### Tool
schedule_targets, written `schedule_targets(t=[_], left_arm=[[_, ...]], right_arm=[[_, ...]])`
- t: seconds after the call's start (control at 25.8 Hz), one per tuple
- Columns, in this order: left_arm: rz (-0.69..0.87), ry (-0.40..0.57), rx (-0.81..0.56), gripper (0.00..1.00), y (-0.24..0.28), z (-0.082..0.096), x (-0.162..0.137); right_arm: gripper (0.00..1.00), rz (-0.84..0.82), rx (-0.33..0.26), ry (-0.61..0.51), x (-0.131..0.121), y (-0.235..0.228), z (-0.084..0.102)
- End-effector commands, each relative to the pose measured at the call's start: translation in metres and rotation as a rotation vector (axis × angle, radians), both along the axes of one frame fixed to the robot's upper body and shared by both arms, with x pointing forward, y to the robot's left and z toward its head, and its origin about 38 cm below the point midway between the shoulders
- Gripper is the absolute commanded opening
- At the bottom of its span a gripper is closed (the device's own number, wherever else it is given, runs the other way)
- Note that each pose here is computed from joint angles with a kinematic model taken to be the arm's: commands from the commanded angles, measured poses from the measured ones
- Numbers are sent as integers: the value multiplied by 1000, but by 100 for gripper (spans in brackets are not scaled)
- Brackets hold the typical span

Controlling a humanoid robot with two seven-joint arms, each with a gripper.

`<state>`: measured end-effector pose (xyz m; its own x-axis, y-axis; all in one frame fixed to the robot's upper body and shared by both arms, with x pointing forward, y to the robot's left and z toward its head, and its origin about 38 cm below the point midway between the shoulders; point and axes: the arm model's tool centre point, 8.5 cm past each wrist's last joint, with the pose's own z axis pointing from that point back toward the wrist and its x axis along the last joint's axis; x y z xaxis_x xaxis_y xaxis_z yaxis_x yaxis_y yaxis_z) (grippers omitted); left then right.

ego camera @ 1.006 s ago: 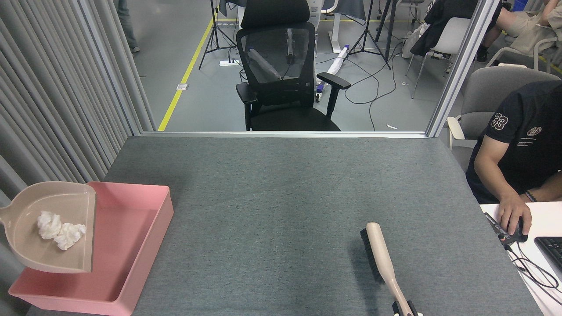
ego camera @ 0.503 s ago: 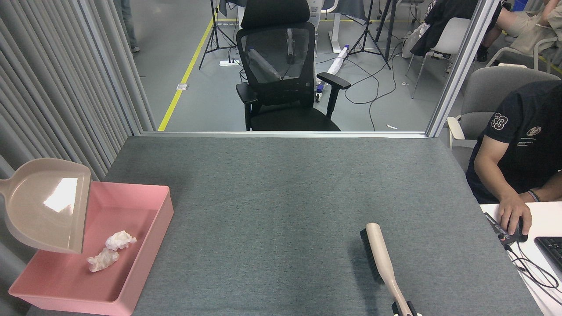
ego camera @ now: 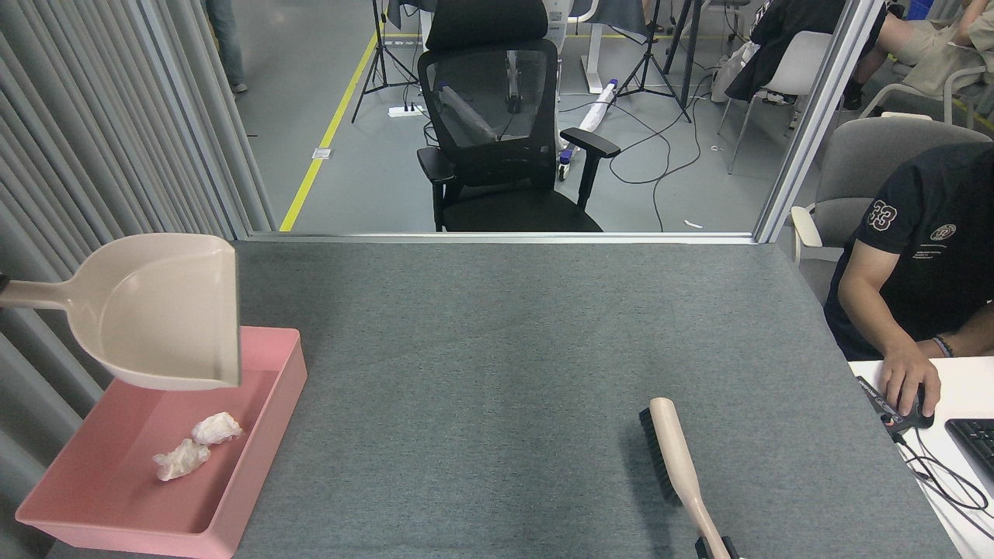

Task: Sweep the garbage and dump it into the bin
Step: 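Bring the dustpan back and set it down on the table with the left gripper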

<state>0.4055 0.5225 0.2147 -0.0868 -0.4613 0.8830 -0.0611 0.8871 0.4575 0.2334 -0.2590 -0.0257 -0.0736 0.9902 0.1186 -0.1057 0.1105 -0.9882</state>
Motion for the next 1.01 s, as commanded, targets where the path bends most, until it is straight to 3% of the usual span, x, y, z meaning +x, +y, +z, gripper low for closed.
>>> schedule_targets(t=[0.0,0.12,0.23,0.43,0.54,0.74,0.97], left_arm=[[-113,-3,-101,27,-63,-17,3],[-152,78,-86,27,-127,-71,7],[-180,100,-43,27,-178,-106,7],[-224,116,-87,27,-233,-129,6],[-240,139,-67,27,-242,-148,5],[-252,154,-24,27,-252,-156,4],[-247,185,-44,28,-265,-185,-8]], right_arm=[[7,-5,-9,8,-3,-5,-1],[7,-6,-11,8,-4,-7,-1],[7,-7,-14,6,-4,-7,0],[8,-8,-16,6,-5,-8,1],[8,-7,-17,6,-5,-8,1],[9,-19,-25,4,-4,-15,2],[10,-28,-34,-3,-2,-21,4]])
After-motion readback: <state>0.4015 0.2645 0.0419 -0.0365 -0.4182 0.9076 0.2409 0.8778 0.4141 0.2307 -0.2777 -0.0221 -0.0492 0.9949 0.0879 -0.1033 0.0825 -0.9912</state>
